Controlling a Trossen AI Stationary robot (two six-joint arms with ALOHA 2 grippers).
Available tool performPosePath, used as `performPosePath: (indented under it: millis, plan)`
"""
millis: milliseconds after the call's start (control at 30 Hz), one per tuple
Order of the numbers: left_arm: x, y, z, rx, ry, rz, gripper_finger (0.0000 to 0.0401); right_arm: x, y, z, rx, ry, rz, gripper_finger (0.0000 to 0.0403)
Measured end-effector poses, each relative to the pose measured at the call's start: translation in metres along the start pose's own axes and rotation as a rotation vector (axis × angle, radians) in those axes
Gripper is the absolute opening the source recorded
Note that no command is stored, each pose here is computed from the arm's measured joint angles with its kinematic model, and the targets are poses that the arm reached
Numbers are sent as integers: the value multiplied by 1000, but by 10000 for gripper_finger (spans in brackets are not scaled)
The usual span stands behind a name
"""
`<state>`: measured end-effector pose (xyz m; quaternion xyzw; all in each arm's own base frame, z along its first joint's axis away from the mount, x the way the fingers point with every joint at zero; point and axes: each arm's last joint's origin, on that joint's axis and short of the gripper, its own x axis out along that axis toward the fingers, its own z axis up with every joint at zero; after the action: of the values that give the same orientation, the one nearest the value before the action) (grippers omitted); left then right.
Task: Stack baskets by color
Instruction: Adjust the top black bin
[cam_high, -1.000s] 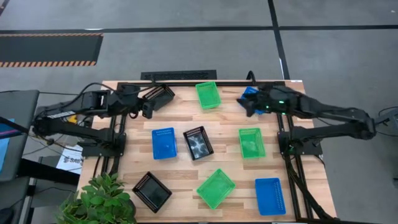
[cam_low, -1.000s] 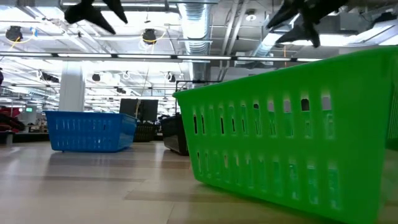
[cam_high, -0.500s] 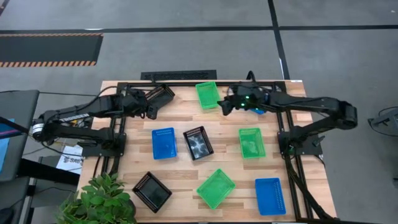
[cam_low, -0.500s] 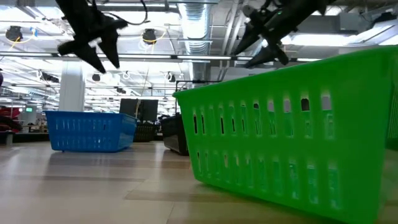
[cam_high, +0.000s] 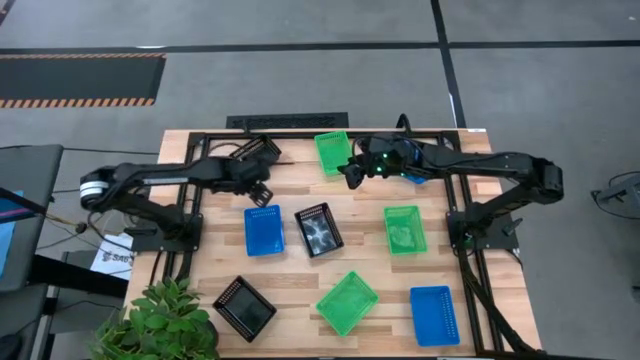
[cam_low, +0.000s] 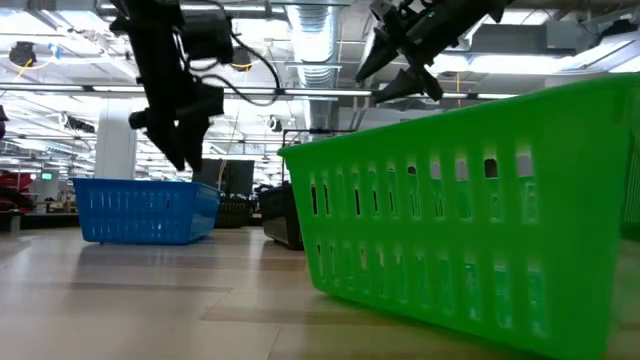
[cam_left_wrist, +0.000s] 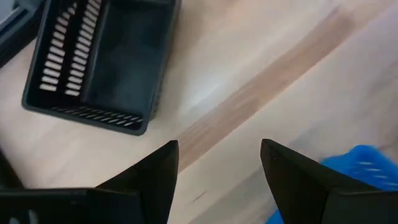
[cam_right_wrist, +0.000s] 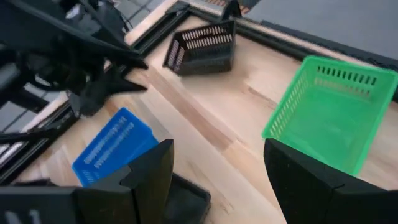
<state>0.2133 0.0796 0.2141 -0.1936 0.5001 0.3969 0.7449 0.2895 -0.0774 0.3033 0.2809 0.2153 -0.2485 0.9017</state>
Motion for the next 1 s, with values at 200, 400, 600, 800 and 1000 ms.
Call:
performPosePath:
  millis: [200, 400, 600, 800, 1000]
  plan:
    - [22, -3, 2, 20, 59, 87, 217, -4, 1, 1, 1, -8, 7, 273]
    - [33, -4, 1, 51, 88, 131, 217, -4, 0, 1, 0, -2, 4, 273]
    - [35, -2, 2, 51, 89, 150, 217, -4, 0, 0, -1, 1, 2, 273]
    - [37, 4, 5, 23, 93, 162, 217, -4, 1, -1, -4, 5, 4, 273]
    - [38, 5, 6, 15, 95, 165, 217, -4, 1, -1, -5, 9, 3, 273]
